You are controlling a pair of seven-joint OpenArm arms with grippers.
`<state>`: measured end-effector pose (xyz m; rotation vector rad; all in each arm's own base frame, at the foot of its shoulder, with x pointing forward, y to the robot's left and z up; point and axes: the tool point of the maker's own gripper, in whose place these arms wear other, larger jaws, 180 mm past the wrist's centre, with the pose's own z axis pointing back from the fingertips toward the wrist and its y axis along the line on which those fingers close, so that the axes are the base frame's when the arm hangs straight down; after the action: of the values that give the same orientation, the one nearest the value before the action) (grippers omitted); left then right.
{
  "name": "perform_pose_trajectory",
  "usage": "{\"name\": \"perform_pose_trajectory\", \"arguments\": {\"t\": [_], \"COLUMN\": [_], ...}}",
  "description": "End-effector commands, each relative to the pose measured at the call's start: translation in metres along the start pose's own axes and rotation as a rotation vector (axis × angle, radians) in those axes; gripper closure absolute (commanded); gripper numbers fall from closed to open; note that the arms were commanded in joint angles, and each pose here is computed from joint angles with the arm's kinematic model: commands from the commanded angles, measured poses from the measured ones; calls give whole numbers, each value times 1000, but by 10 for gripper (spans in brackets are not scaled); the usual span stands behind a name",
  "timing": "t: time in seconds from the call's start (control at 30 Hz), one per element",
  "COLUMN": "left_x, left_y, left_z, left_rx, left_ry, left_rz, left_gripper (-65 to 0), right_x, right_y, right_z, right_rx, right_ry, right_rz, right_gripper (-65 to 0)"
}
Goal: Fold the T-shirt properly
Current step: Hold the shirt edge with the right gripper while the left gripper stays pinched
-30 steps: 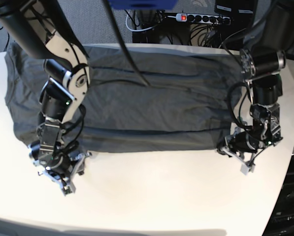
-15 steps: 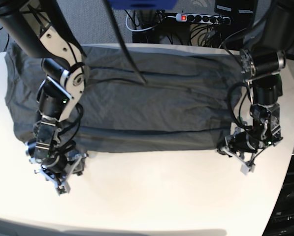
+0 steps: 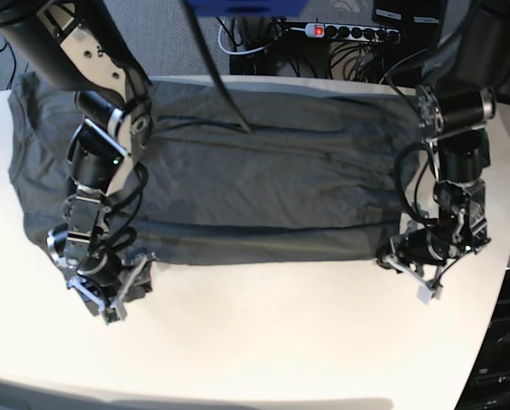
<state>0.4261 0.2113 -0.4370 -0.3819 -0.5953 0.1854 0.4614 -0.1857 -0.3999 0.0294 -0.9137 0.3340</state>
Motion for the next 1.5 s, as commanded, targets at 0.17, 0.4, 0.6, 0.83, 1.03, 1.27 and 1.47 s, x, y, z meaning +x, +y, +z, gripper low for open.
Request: {"name": "perform_pose_trajectory", "arguments": {"t": [0.17, 0.4, 0.6, 0.83, 1.03, 1.27, 1.47], "left_x": [-5, -5, -5, -5, 7, 9, 9], "left_y": [11, 11, 11, 11, 7, 6, 6], "left_z": [3, 3, 3, 3, 8, 8, 8], "left_rx": [54, 54, 54, 54, 53, 53, 53], "left_ry": [50, 50, 50, 50, 20, 16, 16], "left_rz": [-20, -20, -20, -20, -44, -47, -47], "left_gripper": [-39, -39, -39, -39, -39, -37, -37], "right_x": [30, 27, 36, 44, 32, 30, 32], "right_y": [-3, 2, -3, -15, -7, -12, -16], "right_z": [-6, -16, -16, -12, -16, -15, -14], "right_rx": [15, 71, 63, 44, 77, 68, 63], "right_ry": [-65, -34, -49, -104, -87, -85, -88], "right_rz": [-15, -40, -35, -31, -50, -49, -47], "right_gripper": [-415, -415, -415, -415, -415, -415, -415]}}
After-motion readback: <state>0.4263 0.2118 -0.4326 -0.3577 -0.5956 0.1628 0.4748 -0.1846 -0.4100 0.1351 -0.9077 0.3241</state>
